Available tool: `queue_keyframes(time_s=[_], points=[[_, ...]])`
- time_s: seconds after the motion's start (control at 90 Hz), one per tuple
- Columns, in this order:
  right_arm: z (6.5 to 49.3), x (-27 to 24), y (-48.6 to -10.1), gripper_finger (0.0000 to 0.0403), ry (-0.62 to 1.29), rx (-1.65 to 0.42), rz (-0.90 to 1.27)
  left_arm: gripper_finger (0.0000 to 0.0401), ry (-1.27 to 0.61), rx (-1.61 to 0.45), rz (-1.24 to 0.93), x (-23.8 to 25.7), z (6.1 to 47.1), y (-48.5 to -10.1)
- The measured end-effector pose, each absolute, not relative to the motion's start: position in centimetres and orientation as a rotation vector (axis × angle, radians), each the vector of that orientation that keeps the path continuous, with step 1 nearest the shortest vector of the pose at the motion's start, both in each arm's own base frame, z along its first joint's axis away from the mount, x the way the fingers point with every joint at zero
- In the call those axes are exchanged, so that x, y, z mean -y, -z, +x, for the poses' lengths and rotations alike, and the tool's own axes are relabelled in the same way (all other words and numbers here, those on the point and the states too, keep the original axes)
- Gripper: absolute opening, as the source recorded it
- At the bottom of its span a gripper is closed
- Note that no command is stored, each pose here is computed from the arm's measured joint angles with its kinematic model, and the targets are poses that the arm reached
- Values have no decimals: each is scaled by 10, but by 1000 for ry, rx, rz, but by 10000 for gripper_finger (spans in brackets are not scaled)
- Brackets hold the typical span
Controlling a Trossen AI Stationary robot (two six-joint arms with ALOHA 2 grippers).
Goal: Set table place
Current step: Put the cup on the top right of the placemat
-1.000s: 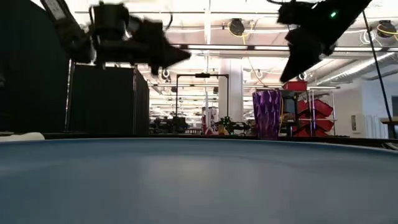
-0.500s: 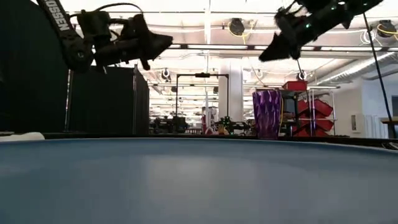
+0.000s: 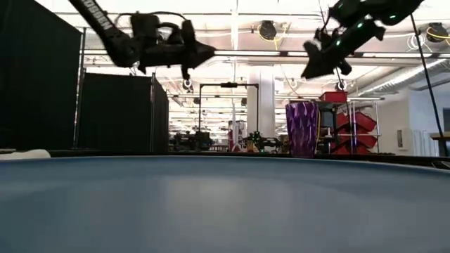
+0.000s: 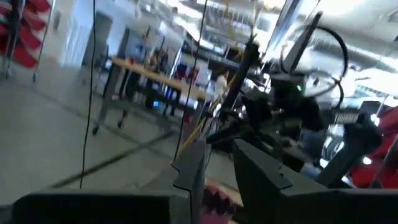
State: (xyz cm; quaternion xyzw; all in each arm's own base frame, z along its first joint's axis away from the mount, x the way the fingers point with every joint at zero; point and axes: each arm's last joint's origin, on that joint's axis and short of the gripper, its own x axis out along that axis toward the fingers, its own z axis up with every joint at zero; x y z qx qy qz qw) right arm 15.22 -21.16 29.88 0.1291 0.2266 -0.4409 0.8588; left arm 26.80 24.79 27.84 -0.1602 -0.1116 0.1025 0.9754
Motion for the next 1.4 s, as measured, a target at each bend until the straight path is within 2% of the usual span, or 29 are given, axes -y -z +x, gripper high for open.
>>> queue_keyframes(time_s=[0.133, 0.333, 0.644, 0.944, 1.133, 1.311, 1.4], points=[[146, 236, -304, 140, 961, -637, 333, 68, -212, 185, -352, -255, 275, -268], [143, 266, -312, 203, 999, -754, 434, 68, -221, 134, -399, -262, 282, -244], [158, 277, -277, 268, 872, -940, 594, 68, -145, 55, -444, -257, 298, -215], [159, 274, -285, 279, 809, -876, 604, 68, -133, 44, -417, -253, 302, -214], [165, 268, -287, 279, 674, -823, 676, 68, -133, 44, -417, -253, 302, -214], [171, 260, -285, 279, 629, -875, 668, 68, -133, 44, -416, -253, 302, -214], [172, 258, -284, 279, 680, -919, 624, 68, -132, 44, -416, -253, 302, -214]])
